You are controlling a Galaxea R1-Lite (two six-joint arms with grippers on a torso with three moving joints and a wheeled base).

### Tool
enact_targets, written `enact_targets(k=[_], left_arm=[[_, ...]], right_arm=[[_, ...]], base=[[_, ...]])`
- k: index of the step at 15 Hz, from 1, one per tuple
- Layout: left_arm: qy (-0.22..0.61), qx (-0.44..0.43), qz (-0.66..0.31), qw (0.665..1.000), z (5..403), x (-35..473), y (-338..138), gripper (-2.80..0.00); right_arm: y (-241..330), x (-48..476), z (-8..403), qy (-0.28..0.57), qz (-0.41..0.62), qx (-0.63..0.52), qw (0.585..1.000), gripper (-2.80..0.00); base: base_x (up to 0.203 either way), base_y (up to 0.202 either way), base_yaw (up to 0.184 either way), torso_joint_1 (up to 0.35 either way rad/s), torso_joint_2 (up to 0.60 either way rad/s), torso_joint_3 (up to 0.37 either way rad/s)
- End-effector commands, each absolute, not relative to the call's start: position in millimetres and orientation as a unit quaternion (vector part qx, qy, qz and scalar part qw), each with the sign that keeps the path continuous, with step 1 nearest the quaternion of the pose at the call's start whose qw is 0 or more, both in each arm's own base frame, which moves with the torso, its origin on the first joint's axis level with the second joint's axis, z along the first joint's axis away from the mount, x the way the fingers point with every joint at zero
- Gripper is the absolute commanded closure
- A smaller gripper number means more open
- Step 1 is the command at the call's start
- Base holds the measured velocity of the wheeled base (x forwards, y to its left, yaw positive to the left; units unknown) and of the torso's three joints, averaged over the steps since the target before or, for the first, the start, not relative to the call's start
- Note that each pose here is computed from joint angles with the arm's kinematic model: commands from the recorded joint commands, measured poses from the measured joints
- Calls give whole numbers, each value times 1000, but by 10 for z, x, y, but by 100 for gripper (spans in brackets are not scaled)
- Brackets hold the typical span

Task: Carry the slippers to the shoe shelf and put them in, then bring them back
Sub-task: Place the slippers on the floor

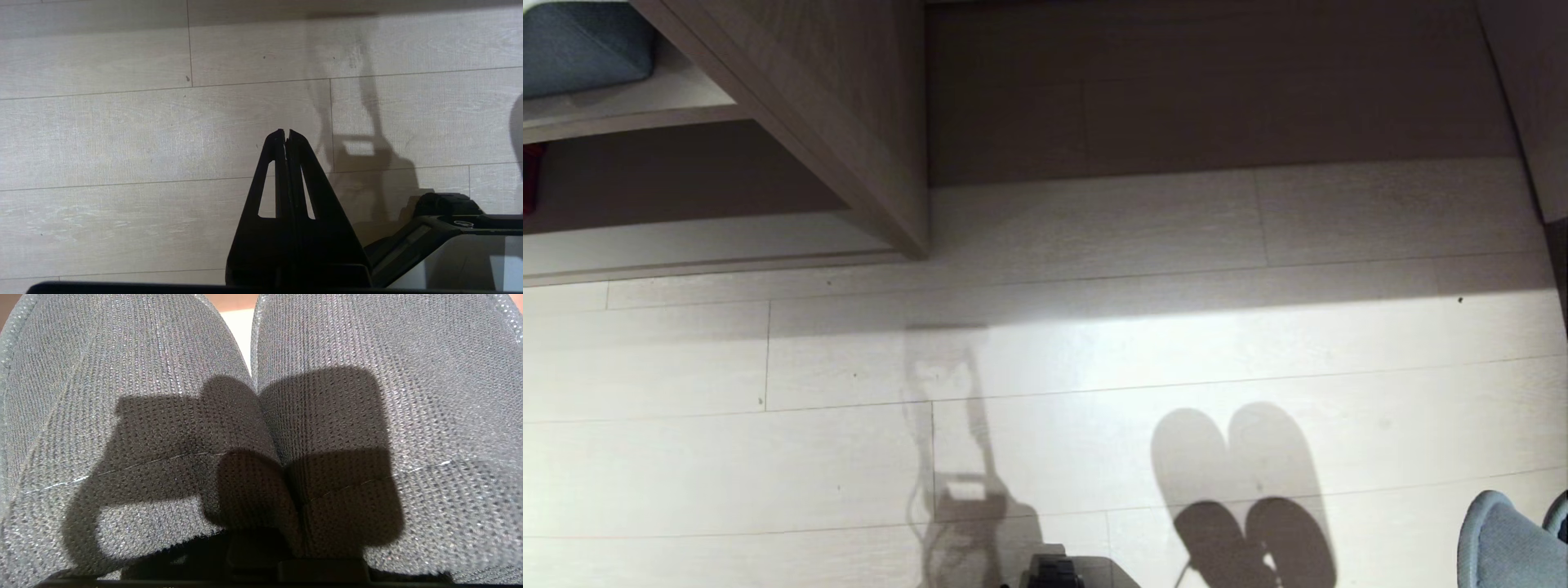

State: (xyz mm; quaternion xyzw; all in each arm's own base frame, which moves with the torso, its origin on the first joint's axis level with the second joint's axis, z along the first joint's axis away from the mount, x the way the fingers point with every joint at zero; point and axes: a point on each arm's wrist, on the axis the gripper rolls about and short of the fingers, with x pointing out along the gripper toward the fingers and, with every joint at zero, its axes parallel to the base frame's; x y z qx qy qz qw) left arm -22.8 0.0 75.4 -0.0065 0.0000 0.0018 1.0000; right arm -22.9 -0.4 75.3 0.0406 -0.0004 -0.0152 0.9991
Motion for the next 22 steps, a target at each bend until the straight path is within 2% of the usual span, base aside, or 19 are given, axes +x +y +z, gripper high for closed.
enact_targets(k=[1, 17, 19, 22], left_arm=[[0, -7, 2, 1000, 755, -228, 0, 0], [1, -8, 2, 1000, 753, -228, 0, 0], [1, -8, 2, 1000, 753, -228, 0, 0], [1, -8, 2, 1000, 753, -228, 0, 0]], right_arm=[[-4, -228, 749, 0, -15, 41, 999, 0], [-5, -231, 757, 0, -17, 41, 999, 0], [-4, -255, 864, -7, -16, 41, 999, 0], [-3, -107, 1265, 30, -13, 42, 999, 0]], base=[[0, 0, 0, 10, 2, -196], [0, 0, 0, 1, 3, -196], [0, 0, 0, -3, 5, -136], [0, 0, 0, 1, 2, -24]])
